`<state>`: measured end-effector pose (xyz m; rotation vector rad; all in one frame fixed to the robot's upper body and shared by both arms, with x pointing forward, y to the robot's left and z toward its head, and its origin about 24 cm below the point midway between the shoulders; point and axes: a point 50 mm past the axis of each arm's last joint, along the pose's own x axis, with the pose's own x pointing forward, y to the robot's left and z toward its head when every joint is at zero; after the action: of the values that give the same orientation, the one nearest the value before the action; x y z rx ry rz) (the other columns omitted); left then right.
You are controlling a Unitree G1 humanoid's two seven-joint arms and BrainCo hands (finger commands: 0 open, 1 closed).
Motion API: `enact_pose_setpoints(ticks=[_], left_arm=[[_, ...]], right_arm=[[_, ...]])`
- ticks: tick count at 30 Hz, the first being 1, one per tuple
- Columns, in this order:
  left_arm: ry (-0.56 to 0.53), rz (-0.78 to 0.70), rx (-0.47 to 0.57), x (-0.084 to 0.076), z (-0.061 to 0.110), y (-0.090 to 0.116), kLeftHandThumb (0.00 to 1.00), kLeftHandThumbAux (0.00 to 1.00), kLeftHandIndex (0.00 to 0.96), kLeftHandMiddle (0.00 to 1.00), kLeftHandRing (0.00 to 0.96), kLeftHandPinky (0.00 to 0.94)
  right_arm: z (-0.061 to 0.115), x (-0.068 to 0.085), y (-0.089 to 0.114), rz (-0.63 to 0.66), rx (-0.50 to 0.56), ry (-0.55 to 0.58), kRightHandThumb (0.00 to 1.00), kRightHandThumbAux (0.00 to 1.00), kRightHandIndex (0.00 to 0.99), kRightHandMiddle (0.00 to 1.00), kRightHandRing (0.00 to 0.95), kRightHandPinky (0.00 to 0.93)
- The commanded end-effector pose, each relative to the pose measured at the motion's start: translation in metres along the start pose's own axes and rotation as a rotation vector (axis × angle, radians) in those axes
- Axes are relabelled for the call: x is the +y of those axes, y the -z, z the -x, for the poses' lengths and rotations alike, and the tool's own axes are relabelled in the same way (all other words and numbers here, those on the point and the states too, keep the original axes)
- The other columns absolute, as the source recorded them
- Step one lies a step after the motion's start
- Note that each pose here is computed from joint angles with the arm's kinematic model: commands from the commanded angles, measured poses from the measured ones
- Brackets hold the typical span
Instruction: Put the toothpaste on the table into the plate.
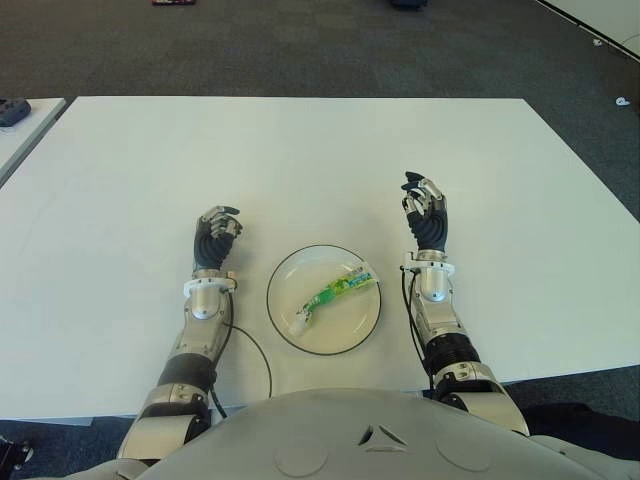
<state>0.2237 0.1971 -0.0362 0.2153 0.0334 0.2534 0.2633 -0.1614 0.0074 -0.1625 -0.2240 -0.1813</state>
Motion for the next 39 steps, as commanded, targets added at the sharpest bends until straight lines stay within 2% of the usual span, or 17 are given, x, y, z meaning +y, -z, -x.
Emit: enact_pose_setpoints(ticks=[1, 15, 18, 27, 39], left_arm=[[0.019, -0.008, 0.032, -0.003, 0.003, 0.005, 0.697, 0.719, 0.436, 0.623, 0.606, 0.566], [0.015, -0.008, 0.029, -0.003, 0.003, 0.005, 0.697, 0.720, 0.436, 0.614, 0.600, 0.568], [0.015, -0.007, 0.028, -0.003, 0.003, 0.005, 0.697, 0.720, 0.436, 0.616, 0.601, 0.569], [0.019, -0.001, 0.029, -0.003, 0.003, 0.004, 0.698, 0.719, 0.435, 0.607, 0.594, 0.554], [0.027, -0.010, 0.020, -0.004, 0.003, 0.003, 0.699, 0.720, 0.435, 0.611, 0.601, 0.573]], right_arm=[[0.004, 0.002, 0.005, 0.025, 0.053, 0.004, 0.707, 0.726, 0.431, 0.530, 0.478, 0.429], [0.013, 0.002, 0.013, 0.054, 0.129, -0.017, 0.708, 0.729, 0.429, 0.495, 0.459, 0.444], [0.016, 0.002, 0.015, 0.053, 0.150, -0.018, 0.708, 0.729, 0.428, 0.488, 0.451, 0.421], [0.023, 0.003, 0.025, 0.014, 0.251, -0.034, 0.708, 0.730, 0.428, 0.482, 0.463, 0.483], [0.030, 0.001, 0.038, 0.028, 0.428, -0.065, 0.710, 0.730, 0.426, 0.472, 0.453, 0.467]])
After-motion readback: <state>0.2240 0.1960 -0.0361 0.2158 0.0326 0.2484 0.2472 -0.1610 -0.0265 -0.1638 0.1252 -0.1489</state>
